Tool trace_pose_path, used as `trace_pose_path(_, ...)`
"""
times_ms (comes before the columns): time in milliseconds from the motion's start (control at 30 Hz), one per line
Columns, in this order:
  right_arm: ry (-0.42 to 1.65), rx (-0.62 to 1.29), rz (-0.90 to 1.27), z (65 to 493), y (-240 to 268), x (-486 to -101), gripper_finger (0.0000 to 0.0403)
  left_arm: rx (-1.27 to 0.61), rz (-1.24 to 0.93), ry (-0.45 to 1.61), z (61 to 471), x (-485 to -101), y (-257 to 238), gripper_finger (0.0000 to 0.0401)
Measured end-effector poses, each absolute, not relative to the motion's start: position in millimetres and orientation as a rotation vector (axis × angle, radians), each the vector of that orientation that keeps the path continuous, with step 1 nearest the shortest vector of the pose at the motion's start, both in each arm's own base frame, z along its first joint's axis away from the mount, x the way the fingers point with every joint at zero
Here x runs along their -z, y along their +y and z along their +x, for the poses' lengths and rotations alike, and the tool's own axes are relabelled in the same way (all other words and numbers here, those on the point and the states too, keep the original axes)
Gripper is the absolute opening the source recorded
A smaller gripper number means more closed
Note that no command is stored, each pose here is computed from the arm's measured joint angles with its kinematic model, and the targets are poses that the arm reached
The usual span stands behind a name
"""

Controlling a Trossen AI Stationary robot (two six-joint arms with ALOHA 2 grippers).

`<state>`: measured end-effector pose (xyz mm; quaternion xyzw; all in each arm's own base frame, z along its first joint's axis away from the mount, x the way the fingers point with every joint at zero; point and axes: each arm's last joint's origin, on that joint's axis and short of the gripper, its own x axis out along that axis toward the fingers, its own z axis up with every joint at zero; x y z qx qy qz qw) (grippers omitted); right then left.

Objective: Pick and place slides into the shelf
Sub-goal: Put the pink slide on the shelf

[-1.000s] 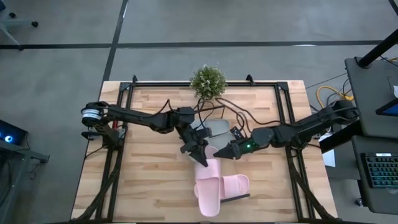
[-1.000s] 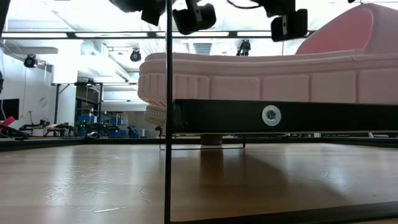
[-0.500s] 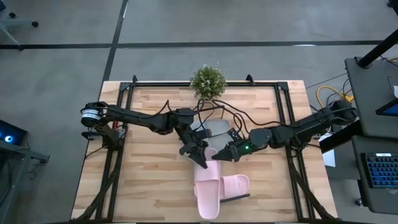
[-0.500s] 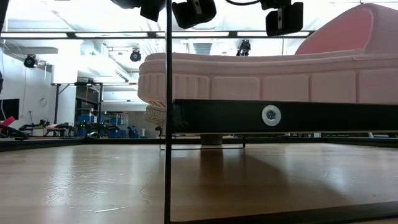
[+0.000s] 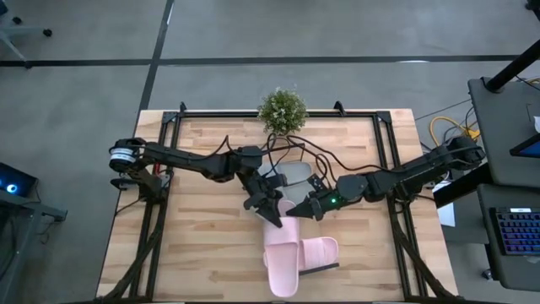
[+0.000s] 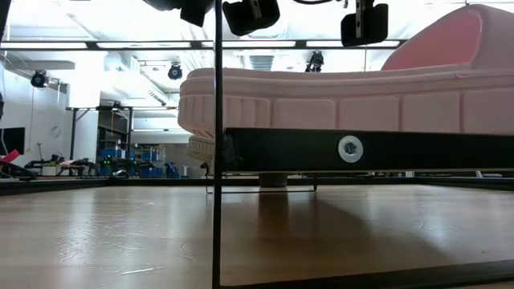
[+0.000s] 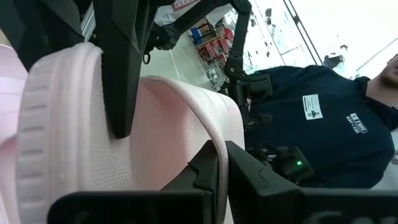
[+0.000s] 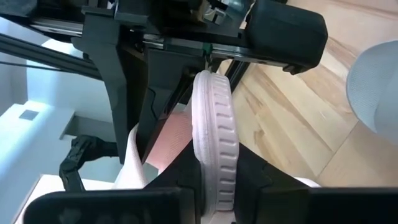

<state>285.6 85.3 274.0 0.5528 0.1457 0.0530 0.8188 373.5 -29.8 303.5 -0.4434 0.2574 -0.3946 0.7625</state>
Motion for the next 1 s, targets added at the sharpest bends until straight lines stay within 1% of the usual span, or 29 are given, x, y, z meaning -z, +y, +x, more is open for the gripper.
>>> trace_pose_path(200,0.3,-0.099,1.188,286,85,-274,0.0041,0.841,-1.019,0.587,373,-303,-30,0.0006)
trace_pose_path(500,0.306,-0.07,1.184,284,84,-273,0.004,0.799,-1.067,0.594,374,-302,-31,0.0054)
trace_pose_path(733,0.336,-0.014,1.172,280,82,-271,0.0039,0.775,-1.07,0.586,375,-300,-33,0.0115)
trace_pose_path(1000,0.352,0.07,1.145,267,76,-276,0.0039,0.747,-1.068,0.57,375,-298,-42,0.0204)
